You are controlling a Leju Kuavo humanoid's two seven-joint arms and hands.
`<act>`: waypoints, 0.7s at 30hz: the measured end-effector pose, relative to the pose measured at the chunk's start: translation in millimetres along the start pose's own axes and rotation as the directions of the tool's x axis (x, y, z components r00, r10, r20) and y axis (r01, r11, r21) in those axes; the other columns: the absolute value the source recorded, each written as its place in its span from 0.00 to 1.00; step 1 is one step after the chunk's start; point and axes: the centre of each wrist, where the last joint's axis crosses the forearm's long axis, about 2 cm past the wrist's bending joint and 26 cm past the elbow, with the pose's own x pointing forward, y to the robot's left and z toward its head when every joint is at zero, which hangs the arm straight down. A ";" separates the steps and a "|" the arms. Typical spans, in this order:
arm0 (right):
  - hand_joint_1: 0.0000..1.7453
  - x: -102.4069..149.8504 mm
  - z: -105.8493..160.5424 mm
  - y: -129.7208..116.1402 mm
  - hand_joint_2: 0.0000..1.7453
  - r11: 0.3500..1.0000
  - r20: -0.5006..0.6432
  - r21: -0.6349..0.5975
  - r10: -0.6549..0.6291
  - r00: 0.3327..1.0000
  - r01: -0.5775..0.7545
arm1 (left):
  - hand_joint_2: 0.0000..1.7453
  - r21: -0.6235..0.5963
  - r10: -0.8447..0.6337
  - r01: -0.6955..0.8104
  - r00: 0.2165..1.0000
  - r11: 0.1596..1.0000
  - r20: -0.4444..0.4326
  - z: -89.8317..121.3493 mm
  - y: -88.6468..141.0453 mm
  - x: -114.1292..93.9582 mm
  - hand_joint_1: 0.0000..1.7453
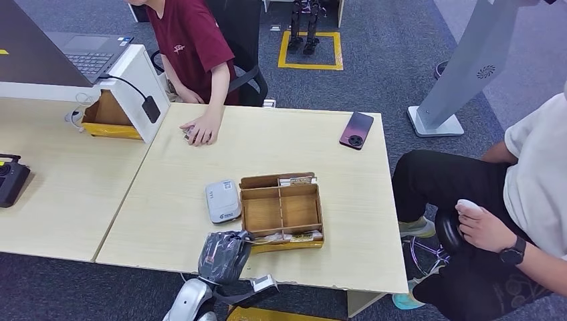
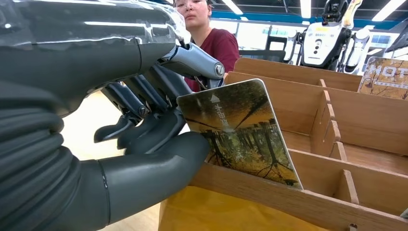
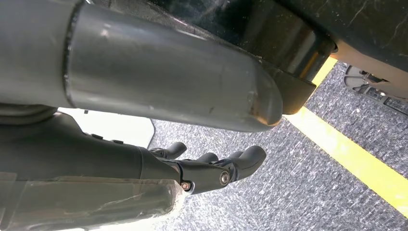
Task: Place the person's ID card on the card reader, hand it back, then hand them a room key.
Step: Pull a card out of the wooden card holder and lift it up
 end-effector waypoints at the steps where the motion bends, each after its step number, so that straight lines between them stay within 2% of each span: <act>1: 0.00 0.0 0.0 0.0 0.00 1.000 0.000 0.000 0.000 1.000 0.000 | 1.00 -0.001 0.003 -0.003 1.000 1.000 -0.001 0.3 -0.4 0.0 1.00; 5: 0.00 -0.1 0.0 0.1 0.00 1.000 0.002 0.001 0.000 1.000 0.000 | 1.00 0.003 0.057 -0.057 0.998 0.998 -0.005 2.6 -3.2 -0.4 1.00; 9: 0.00 -1.1 -0.1 0.6 0.00 1.000 0.008 0.001 -0.009 1.000 0.009 | 1.00 0.043 0.181 -0.180 0.983 0.983 -0.017 3.5 -6.7 1.6 1.00; 14: 0.00 -3.2 -0.3 1.9 0.00 1.000 0.016 -0.003 -0.020 1.000 0.020 | 1.00 0.097 0.311 -0.302 0.945 0.948 -0.097 -1.9 -3.9 9.4 1.00; 21: 0.00 -5.4 -0.6 3.1 0.00 0.999 0.023 -0.005 -0.034 0.999 0.034 | 1.00 0.126 0.372 -0.362 0.926 0.924 -0.059 -13.9 12.4 16.8 1.00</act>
